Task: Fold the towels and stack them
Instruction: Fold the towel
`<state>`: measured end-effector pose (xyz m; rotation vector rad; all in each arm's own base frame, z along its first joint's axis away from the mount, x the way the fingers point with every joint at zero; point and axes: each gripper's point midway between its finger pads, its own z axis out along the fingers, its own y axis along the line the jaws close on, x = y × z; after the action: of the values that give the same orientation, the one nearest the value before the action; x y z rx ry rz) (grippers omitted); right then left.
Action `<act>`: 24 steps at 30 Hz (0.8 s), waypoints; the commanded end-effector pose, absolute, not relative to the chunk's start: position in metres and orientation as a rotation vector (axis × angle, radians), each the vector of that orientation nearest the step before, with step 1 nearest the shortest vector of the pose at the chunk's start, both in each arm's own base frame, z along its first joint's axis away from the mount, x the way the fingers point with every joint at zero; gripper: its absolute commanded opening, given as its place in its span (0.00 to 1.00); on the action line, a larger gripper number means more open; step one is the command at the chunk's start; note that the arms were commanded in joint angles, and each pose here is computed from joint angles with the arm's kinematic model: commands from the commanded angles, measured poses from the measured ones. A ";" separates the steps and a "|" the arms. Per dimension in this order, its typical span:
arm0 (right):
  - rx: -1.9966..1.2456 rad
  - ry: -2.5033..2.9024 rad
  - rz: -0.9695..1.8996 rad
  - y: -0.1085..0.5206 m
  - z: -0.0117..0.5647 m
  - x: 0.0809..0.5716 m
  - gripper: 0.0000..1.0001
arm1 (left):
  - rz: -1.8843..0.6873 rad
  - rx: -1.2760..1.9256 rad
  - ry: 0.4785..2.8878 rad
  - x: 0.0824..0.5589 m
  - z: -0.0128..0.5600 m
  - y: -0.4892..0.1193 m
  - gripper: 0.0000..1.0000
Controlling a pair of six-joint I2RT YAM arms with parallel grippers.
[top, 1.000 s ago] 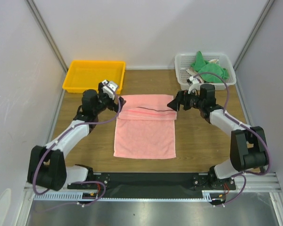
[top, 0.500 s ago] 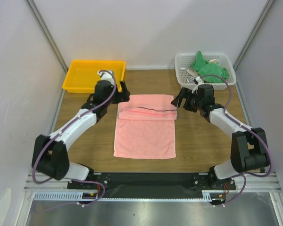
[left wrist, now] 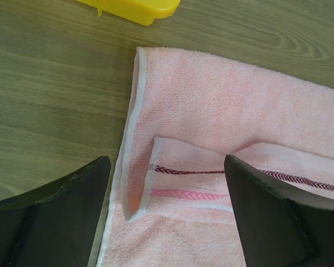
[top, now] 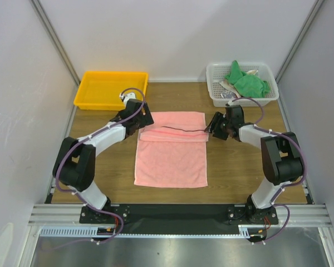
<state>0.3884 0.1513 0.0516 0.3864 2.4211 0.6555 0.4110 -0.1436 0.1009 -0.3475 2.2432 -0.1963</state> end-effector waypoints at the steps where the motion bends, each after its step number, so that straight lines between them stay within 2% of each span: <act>1: 0.374 2.339 0.688 0.159 0.070 0.412 0.58 | -0.210 -0.397 2.205 0.428 0.103 -0.153 0.88; 8: 0.352 2.341 0.697 0.163 0.069 0.417 0.53 | -0.232 -0.359 2.250 0.427 0.089 -0.168 0.83; 19: 0.349 2.347 0.716 0.170 0.063 0.420 0.42 | -0.275 -0.321 2.282 0.426 0.074 -0.184 0.68; 22: 0.349 2.352 0.716 0.170 0.061 0.422 0.35 | -0.283 -0.305 2.276 0.427 0.074 -0.186 0.58; 24: 0.343 2.353 0.723 0.173 0.061 0.423 0.27 | -0.296 -0.296 2.271 0.428 0.076 -0.188 0.42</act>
<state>0.4079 0.1638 0.0471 0.3752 2.4030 0.6907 0.4121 -0.1722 0.0540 -0.3201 2.3414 -0.2202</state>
